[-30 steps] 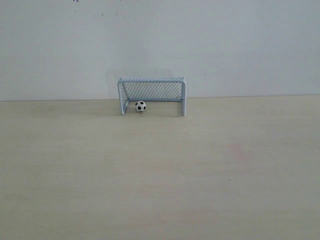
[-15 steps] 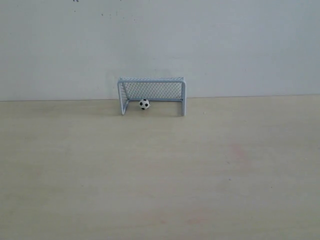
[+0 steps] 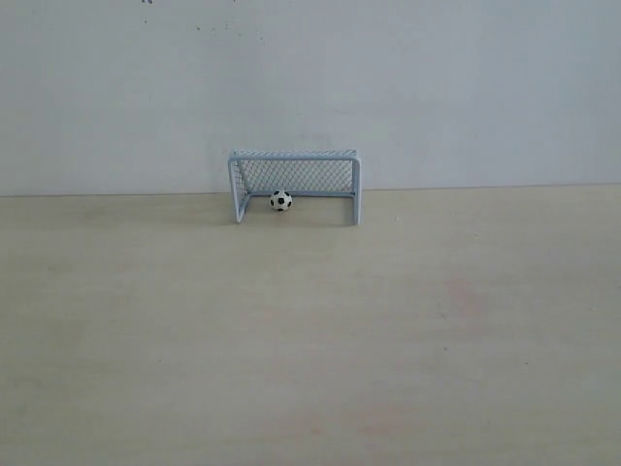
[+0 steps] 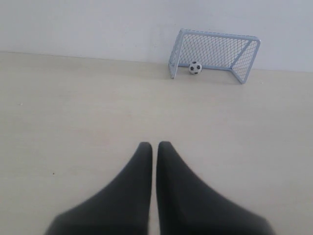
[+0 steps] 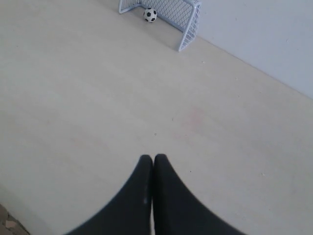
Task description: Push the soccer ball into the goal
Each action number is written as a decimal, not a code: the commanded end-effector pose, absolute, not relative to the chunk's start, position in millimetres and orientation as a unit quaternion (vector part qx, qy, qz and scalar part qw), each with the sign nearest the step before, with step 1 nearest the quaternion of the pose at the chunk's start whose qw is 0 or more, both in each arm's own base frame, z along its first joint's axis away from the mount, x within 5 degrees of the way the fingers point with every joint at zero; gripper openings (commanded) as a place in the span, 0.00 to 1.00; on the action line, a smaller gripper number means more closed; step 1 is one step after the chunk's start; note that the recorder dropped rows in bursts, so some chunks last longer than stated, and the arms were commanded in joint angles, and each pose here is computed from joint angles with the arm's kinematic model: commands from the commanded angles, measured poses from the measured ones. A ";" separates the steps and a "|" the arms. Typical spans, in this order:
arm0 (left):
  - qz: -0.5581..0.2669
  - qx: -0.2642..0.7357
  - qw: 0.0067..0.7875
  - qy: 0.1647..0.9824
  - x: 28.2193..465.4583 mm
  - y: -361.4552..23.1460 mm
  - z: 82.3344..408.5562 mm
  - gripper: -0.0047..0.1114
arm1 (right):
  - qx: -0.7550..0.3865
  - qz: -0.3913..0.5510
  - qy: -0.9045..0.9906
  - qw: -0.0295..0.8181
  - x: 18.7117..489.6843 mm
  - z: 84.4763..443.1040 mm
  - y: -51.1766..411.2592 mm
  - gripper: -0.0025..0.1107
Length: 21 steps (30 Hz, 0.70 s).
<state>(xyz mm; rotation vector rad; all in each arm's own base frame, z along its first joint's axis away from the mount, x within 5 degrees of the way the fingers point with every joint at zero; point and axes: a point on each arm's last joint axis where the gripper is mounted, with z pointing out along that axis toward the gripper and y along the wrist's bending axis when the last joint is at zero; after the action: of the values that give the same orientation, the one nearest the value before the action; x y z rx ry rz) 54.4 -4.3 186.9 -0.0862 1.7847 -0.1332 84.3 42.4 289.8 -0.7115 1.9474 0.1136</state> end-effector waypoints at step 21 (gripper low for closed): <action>-0.054 -0.036 0.626 0.777 54.4 -4.0 186.2 0.08 | -0.167 -0.027 0.702 0.692 43.2 296.7 2.7 0.02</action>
<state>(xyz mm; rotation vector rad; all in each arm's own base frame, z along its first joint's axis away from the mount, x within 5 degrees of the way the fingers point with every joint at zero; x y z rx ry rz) 54.4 -4.3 186.9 -0.0862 1.7847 -0.1332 39.7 1.8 304.5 -0.4141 1.6157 -0.0292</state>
